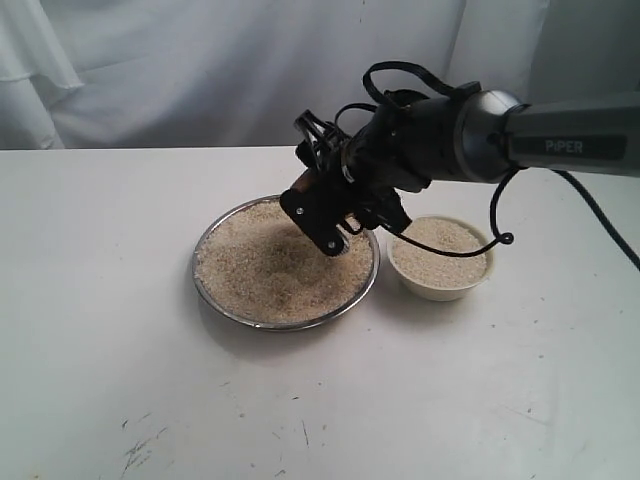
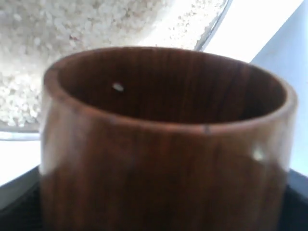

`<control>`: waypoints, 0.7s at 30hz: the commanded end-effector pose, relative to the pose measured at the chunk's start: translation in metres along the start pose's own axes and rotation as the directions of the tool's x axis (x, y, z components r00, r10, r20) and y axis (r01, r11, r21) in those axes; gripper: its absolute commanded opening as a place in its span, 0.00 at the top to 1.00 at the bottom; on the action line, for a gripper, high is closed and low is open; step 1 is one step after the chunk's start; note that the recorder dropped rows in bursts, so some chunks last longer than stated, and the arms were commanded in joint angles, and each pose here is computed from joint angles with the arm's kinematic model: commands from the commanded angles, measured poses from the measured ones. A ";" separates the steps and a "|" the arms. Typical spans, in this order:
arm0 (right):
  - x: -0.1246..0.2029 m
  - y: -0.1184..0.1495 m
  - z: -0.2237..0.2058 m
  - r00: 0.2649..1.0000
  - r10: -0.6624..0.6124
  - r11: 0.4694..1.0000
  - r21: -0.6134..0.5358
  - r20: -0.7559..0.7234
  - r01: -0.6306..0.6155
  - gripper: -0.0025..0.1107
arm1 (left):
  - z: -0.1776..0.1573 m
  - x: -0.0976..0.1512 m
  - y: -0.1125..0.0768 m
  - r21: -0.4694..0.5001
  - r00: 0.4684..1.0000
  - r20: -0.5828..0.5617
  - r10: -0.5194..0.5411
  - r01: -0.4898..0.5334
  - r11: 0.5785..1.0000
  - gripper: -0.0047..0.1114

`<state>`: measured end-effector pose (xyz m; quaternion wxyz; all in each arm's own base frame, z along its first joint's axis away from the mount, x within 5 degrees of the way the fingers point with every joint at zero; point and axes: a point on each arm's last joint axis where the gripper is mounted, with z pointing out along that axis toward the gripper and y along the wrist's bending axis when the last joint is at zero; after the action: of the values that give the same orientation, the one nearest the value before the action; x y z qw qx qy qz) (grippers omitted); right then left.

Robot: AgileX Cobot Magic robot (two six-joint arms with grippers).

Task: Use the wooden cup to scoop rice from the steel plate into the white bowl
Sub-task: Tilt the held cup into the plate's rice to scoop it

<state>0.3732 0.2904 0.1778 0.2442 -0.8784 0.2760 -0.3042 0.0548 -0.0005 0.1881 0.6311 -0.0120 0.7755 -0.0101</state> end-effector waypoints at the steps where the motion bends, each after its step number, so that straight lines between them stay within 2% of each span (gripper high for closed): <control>1: 0.007 -0.008 -0.006 0.991 -0.104 0.994 0.033 -0.080 0.107 0.98 | 0.000 0.001 0.000 0.002 1.000 0.007 -0.004 0.004 1.000 0.96; 7: 0.000 -0.010 -0.004 0.973 -0.199 0.978 0.035 -0.119 0.204 0.98 | 0.000 0.001 0.000 0.002 1.000 0.007 -0.004 0.004 1.000 0.96; 11: -0.017 -0.004 0.012 0.934 -0.328 0.944 -0.007 -0.139 0.330 0.98 | 0.000 0.001 0.000 0.002 1.000 0.007 -0.004 0.004 1.000 0.96; 16: -0.023 -0.008 0.022 0.920 -0.327 0.944 -0.025 -0.218 0.329 0.98 | 0.000 0.001 0.000 0.002 1.000 0.007 -0.004 0.004 1.000 0.96; 21: -0.022 -0.007 0.021 0.923 -0.302 0.953 -0.043 -0.237 0.300 0.98 | 0.000 0.001 0.000 0.002 1.000 0.007 -0.004 0.004 1.000 0.96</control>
<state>0.3750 0.3150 0.1525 0.1571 -0.8728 0.1573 -0.4345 0.0548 -0.0005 0.1881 0.6311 -0.0120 0.7755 -0.0101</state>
